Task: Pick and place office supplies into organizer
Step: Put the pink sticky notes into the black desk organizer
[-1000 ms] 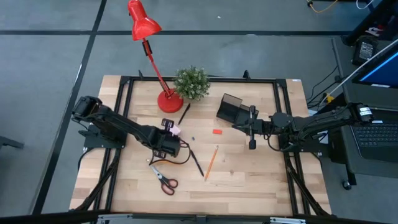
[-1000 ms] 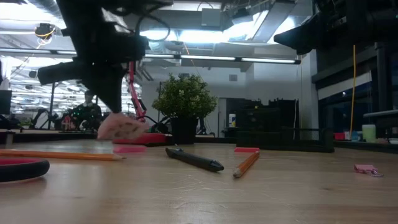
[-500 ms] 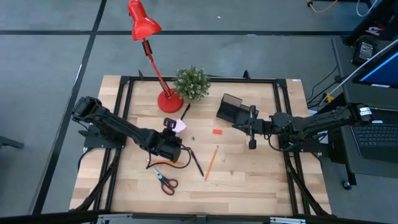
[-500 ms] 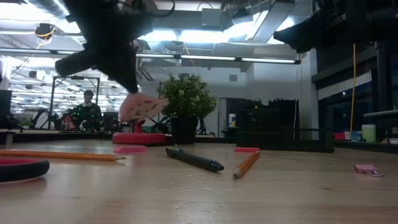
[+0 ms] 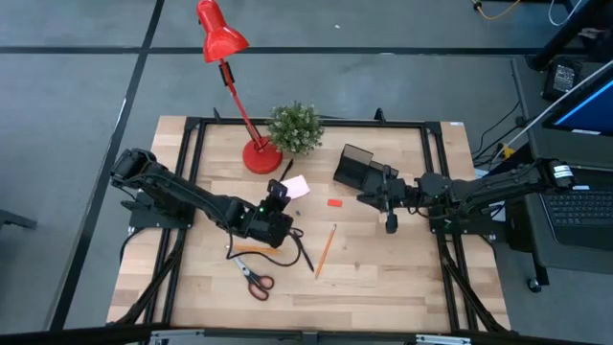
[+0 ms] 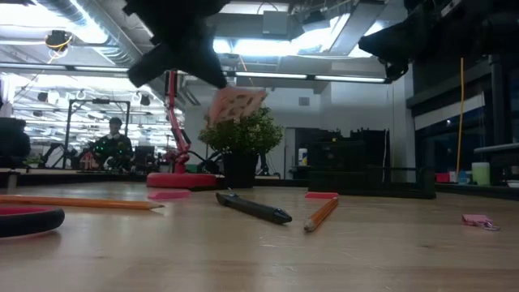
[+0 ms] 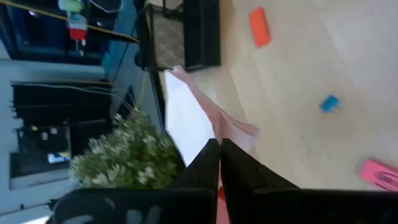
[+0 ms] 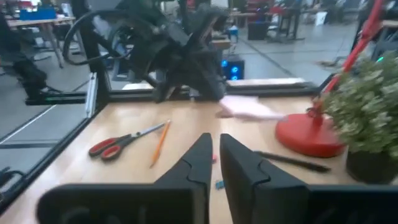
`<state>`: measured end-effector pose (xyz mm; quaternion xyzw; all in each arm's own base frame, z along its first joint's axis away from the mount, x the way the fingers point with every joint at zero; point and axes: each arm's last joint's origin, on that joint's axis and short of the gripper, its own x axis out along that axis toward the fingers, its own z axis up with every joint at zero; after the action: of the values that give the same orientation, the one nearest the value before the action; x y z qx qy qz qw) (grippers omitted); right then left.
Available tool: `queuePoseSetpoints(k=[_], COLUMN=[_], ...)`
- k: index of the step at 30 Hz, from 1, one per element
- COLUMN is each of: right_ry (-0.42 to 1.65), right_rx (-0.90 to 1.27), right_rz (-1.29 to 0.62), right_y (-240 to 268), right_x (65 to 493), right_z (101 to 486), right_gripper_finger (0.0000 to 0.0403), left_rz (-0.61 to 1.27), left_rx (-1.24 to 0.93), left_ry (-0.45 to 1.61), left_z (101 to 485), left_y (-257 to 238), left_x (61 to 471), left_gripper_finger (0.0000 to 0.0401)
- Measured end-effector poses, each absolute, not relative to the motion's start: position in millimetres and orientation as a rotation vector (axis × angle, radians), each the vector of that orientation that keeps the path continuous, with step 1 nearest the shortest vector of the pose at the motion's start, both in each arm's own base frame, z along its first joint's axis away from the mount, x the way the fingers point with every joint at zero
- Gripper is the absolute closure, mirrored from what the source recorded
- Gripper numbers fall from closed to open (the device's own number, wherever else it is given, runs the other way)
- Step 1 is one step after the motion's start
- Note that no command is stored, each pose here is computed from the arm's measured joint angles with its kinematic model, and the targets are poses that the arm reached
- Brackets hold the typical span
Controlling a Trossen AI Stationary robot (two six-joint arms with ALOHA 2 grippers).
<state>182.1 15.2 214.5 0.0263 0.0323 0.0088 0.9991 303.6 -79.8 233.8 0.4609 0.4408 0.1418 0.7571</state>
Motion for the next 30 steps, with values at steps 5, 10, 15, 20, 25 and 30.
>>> queuePoseSetpoints(k=[5, 10, 15, 20, 25, 30], right_ry=[0.094, 0.079, 0.008, 0.038, 0.081, 0.115], right_rx=[0.154, 0.25, 0.359, 0.489, 0.545, 0.686], right_rz=[0.014, 0.019, 0.087, 0.067, 0.04, 0.083], right_y=[15.9, 17.1, 19.2, 15.8, 9.2, 2.0], right_x=[187.9, 198.7, 209.9, 227.1, 245.1, 255.1], right_z=[208.2, 202.2, 205.7, 213.5, 221.5, 226.5], right_gripper_finger=[0.0332, 0.0301, 0.0279, 0.0264, 0.0254, 0.0246], left_rz=[0.298, 0.299, 0.28, 0.268, 0.26, 0.273], left_rx=[1.048, 1.095, 1.152, 1.184, 1.225, 1.271], left_ry=[0.918, 0.86, 0.845, 0.847, 0.858, 0.875], left_z=[238.6, 244.8, 247.3, 247.5, 247.6, 248.0], left_y=[-75.3, -73.0, -73.6, -73.8, -73.9, -74.3], left_x=[312.0, 319.9, 322.3, 323.0, 322.8, 322.1], left_gripper_finger=[0.0399, 0.0399, 0.0399, 0.0399, 0.0399, 0.0399])
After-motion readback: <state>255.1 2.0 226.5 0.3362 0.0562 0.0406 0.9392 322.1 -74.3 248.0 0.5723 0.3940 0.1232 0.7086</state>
